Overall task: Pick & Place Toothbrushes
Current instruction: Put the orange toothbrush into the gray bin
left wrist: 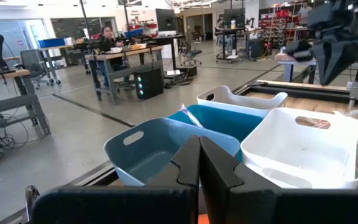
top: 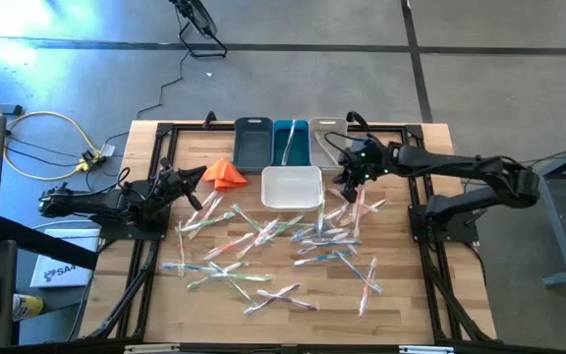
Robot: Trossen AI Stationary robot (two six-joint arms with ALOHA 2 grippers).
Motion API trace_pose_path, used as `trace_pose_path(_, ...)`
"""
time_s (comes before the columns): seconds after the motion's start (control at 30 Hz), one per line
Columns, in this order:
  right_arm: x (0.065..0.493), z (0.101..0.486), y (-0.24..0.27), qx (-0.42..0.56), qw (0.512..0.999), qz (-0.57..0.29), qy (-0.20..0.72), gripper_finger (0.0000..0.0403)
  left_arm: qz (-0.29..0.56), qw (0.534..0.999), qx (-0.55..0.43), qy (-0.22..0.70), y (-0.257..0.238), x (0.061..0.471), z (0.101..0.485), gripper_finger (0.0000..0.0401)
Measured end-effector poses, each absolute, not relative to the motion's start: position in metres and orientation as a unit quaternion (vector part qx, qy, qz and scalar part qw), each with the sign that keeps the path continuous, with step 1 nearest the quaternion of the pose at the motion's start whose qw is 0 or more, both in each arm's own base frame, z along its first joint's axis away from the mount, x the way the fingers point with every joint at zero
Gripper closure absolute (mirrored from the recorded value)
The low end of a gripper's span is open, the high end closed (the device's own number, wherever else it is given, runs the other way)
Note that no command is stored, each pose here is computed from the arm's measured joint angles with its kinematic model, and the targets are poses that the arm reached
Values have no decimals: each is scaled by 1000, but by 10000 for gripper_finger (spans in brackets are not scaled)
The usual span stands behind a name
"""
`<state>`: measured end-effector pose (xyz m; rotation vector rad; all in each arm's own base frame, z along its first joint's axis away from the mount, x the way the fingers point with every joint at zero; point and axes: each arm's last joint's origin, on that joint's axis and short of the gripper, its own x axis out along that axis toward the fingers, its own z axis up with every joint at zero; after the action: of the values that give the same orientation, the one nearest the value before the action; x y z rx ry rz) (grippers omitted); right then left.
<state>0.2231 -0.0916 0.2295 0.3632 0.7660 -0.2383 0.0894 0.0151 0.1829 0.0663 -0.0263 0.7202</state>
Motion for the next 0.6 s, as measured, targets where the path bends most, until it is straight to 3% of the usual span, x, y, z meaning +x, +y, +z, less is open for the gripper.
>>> trace_pose_path(0.6,209,237,-92,126,889,-212,386,400,352,935,33,-13,15,89,183,401)
